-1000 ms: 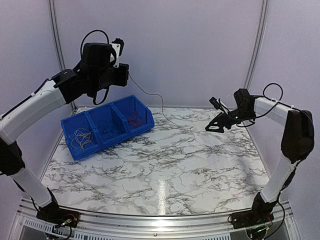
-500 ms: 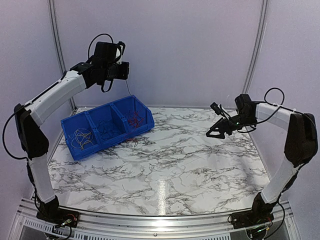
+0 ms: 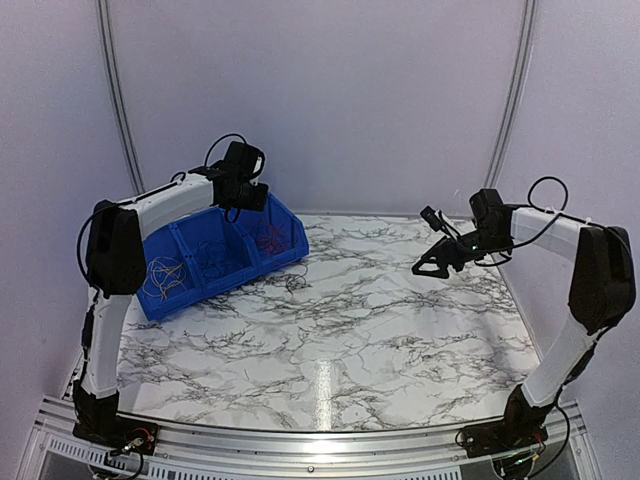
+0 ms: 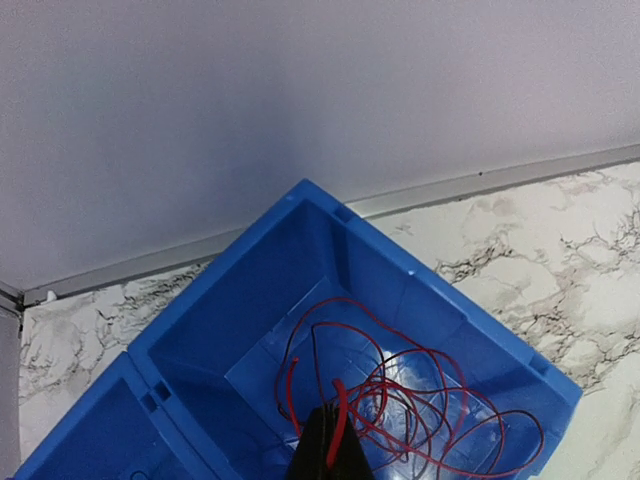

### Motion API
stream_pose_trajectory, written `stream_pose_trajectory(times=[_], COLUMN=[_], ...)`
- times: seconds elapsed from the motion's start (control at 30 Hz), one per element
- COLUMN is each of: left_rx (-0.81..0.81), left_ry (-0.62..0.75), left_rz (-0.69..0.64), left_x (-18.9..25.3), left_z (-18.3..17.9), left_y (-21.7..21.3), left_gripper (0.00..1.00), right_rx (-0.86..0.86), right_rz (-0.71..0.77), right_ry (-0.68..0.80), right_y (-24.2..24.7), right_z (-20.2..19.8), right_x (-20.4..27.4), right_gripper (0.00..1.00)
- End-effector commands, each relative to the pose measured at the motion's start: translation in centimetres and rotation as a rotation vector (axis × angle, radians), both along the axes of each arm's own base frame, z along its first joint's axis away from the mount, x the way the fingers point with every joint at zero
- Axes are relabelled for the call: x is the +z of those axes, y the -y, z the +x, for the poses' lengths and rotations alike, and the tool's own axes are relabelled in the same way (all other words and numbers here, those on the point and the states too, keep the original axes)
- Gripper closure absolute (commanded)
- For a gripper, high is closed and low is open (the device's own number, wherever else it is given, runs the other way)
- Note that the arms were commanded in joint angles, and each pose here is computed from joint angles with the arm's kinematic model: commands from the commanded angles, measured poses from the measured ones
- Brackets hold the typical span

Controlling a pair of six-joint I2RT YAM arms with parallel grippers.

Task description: Untangle the cables

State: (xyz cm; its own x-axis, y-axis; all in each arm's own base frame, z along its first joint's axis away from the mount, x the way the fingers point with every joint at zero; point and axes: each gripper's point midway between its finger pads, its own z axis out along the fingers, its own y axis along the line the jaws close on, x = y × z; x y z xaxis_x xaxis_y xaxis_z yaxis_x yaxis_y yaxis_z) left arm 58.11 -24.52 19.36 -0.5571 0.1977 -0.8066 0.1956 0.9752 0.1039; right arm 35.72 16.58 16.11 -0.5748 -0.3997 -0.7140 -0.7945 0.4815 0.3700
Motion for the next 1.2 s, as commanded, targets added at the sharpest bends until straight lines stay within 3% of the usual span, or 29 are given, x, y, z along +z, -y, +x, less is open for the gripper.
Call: stream_pose_trajectory(times=[0.0, 0.03, 0.07, 0.13, 0.23, 0.4, 0.6, 0.87, 1.17], left_rx=[-0.004, -0.015, -0.026, -0.026, -0.014, -0.048, -0.19, -0.241, -0.098], left_ry=[-0.025, -0.034, -0.041, -0.045, -0.029, -0.01, -0.017, -0.12, -0.233], left_rz=[-0.055, -0.067, -0.08, -0.1, -0.115, -0.134, -0.13, -0.092, -0.167], left_x=[-0.7, -1.0, -1.1, -0.8, 0.8, 3.8, 4.8, -2.0, -9.1], left_z=[0.7, 0.8, 0.8, 0.5, -0.2, -2.8, -9.4, -17.3, -16.7], left_y=[0.1, 0.2, 0.4, 0.4, 0.0, 0.0, 4.8, 12.0, 14.6], left_gripper=[1.0, 1.0, 0.93, 0.68, 0.54, 0.5, 0.49, 0.49, 0.53], right_rx=[-0.001, 0.001, 0.001, 0.003, 0.006, 0.009, 0.009, 0.001, 0.002], right_rz=[-0.004, -0.003, -0.004, -0.004, -0.001, 0.001, -0.003, -0.018, -0.019], right_ry=[-0.009, -0.01, -0.012, -0.017, -0.018, -0.014, -0.018, -0.021, -0.027], right_y=[-0.1, -0.2, -0.1, -0.2, -0.2, -0.2, -0.2, -0.1, -0.1], right_z=[0.3, 0.2, 0.3, 0.2, 0.2, 0.1, 0.1, 0.3, 0.3], right_x=[-0.6, -0.7, -0.7, -0.8, -0.8, -0.7, -0.9, -1.3, -1.4], right_gripper=[0.01, 0.01, 0.01, 0.01, 0.01, 0.01, 0.02, 0.02, 0.01])
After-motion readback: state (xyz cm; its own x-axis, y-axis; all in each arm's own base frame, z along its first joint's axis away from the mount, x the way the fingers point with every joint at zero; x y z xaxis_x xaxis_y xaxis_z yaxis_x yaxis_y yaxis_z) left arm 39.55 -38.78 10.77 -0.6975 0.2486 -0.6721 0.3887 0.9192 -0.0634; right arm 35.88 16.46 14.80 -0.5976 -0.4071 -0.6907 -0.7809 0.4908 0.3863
